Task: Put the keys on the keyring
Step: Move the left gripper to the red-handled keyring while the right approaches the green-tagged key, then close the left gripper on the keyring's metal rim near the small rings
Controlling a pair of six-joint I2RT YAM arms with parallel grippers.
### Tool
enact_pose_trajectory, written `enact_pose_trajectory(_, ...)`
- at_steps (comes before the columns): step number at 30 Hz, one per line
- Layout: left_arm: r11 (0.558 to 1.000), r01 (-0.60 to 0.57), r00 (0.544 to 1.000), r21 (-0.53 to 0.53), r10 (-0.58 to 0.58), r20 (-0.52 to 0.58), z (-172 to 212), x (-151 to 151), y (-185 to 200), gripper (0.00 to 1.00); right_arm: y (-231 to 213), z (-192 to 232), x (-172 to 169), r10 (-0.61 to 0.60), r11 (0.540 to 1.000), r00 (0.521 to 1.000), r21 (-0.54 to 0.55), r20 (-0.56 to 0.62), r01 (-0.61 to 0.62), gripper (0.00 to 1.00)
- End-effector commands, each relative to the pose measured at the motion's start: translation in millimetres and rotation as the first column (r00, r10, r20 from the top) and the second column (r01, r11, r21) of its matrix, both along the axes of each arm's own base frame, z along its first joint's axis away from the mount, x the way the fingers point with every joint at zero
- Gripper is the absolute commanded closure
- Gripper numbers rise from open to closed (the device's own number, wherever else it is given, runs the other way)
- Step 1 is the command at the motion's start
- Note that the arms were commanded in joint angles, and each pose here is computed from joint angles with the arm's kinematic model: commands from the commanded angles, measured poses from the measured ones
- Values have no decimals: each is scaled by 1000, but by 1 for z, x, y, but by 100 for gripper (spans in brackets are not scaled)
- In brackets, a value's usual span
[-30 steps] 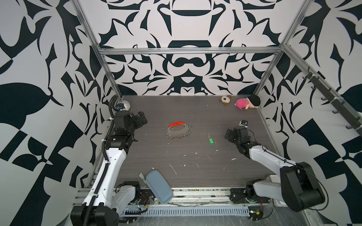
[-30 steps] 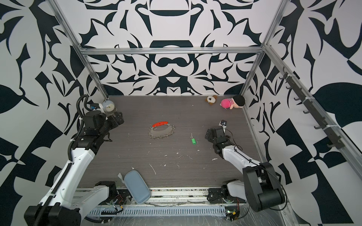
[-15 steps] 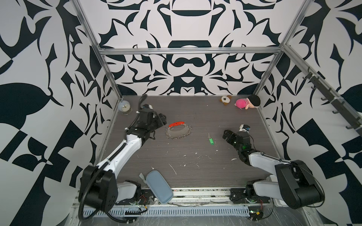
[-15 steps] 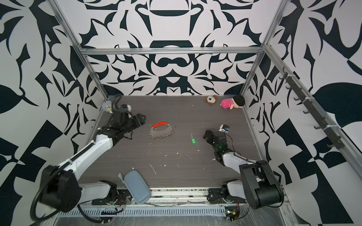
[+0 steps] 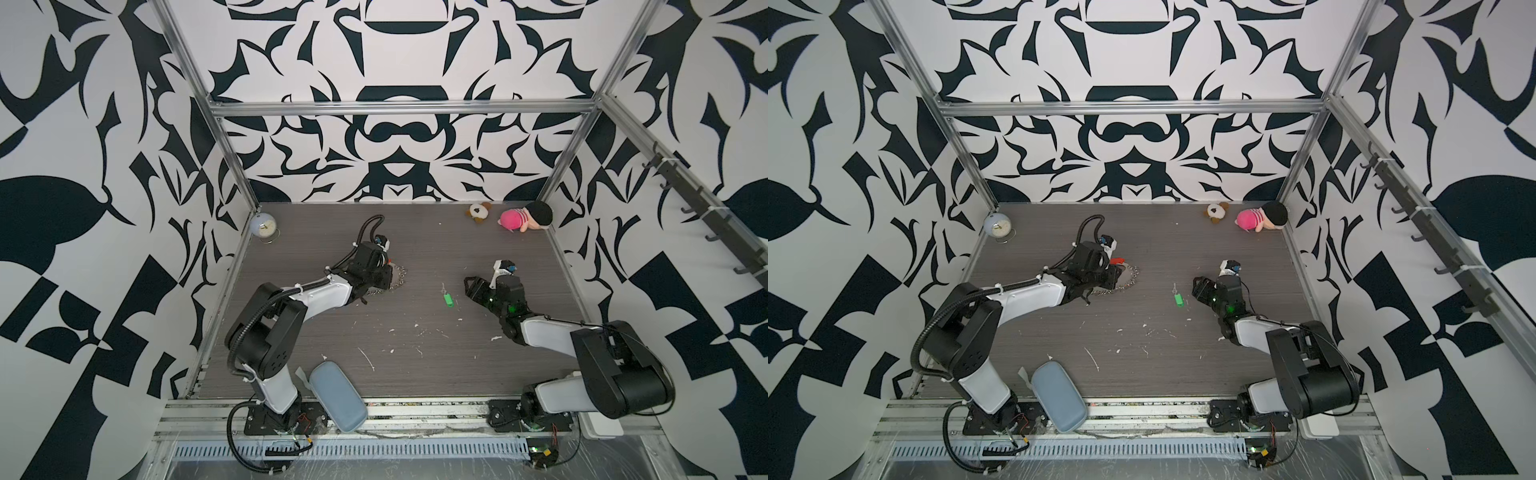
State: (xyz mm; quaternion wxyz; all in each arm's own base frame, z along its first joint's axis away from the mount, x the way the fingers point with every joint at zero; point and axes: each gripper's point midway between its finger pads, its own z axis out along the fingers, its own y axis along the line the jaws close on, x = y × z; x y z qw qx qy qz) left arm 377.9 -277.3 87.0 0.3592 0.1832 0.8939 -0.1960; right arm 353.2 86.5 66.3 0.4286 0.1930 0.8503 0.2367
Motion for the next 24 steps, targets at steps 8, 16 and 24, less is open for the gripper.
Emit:
enact_pose_trajectory(8, 987, 145, 989, -72, -145, 8, 4, 19, -42, 85, 7, 25, 18, 18, 1000, 995, -5, 96, -18, 40)
enact_pose_trajectory(16, 987, 140, 990, -74, -141, -21, -10, 19, -44, 90, 5, 29, 17, 13, 1000, 994, -10, 110, -12, 40)
enact_pose_trajectory(24, 987, 141, 987, -74, -146, -60, -25, 15, -48, 90, 7, 30, 18, 23, 1000, 994, -2, 111, -23, 40)
